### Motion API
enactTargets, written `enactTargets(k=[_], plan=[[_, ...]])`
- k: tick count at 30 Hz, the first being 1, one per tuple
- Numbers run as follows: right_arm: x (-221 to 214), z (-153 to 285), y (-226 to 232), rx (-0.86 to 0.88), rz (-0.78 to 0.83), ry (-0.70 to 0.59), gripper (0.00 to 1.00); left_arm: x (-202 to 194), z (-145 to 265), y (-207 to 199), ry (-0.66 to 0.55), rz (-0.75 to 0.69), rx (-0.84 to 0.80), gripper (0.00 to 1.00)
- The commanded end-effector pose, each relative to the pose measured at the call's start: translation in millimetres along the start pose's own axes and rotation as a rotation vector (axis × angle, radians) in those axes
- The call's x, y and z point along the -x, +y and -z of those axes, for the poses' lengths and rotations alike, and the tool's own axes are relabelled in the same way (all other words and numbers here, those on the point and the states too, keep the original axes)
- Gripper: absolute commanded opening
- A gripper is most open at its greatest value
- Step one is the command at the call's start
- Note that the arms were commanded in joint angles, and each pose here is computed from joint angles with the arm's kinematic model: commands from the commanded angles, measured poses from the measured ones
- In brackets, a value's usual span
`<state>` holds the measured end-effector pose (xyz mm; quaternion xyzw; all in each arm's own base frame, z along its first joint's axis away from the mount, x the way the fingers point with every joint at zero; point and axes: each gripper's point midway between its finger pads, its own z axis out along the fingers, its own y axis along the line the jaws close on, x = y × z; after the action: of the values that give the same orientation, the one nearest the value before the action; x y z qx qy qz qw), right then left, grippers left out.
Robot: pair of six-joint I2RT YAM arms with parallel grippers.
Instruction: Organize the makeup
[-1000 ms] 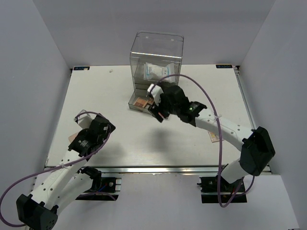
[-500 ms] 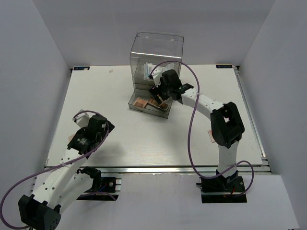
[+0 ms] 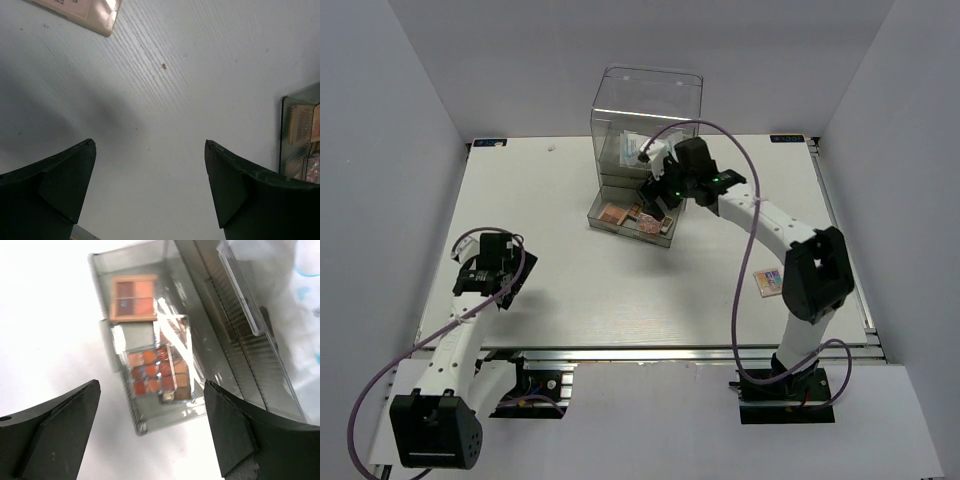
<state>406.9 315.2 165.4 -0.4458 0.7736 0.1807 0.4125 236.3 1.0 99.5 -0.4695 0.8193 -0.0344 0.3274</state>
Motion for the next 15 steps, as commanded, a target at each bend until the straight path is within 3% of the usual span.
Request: enactTargets(k=[1, 5, 15], plan=[[24, 49, 23, 0.156, 0.048, -0.11, 0.89, 6, -2, -1, 0.034, 0.084, -0.009, 0.98], [25, 84, 28, 0.153, 0.052, -0.169, 0.88, 12, -17, 14, 0.059, 0.222, 0.08, 0.98], [-13, 127, 29, 0.093, -0.003, -0.207, 0.89, 47, -62, 29, 0.032, 0.486, 0.256, 0.98]])
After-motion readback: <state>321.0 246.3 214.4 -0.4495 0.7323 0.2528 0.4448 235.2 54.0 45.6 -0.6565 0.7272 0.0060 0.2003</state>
